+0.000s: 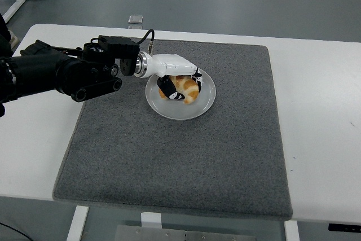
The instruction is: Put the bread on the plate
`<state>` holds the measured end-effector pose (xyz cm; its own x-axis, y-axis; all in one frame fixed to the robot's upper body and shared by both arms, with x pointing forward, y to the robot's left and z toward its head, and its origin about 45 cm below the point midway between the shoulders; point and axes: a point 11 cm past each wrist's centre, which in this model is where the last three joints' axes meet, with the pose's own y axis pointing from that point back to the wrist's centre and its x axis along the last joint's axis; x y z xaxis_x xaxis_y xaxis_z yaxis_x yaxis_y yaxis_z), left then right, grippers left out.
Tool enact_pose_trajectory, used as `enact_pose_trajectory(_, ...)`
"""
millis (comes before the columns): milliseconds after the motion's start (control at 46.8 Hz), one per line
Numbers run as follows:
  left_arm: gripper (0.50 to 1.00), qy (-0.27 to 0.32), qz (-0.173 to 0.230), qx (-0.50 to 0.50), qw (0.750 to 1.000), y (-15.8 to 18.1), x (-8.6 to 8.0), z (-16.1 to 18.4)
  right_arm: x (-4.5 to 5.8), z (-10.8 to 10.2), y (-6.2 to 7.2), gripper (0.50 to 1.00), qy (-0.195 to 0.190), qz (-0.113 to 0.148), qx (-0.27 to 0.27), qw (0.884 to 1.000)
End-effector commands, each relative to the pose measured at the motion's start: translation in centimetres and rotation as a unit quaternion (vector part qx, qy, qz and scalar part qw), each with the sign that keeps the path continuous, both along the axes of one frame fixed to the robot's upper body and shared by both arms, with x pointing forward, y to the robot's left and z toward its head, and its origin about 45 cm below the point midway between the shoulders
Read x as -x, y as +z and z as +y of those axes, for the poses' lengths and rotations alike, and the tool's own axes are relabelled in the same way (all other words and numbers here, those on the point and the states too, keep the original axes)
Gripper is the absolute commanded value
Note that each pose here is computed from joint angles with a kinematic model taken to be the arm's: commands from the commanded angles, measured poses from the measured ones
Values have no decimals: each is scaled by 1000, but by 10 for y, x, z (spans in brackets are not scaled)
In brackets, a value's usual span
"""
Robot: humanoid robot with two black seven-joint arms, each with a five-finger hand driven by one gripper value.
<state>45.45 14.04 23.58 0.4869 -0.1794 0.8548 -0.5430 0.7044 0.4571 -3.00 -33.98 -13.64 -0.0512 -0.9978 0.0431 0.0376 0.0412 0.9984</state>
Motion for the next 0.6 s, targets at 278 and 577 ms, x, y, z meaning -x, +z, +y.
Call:
enact_pose_trajectory(278,500,4,2,2,1000,-7,2,3,0,0,0,952,0,0,0,1000)
enact_pose_trajectory(577,794,7,8,6,1000,-12,4,4,0,0,0,952,0,0,0,1000)
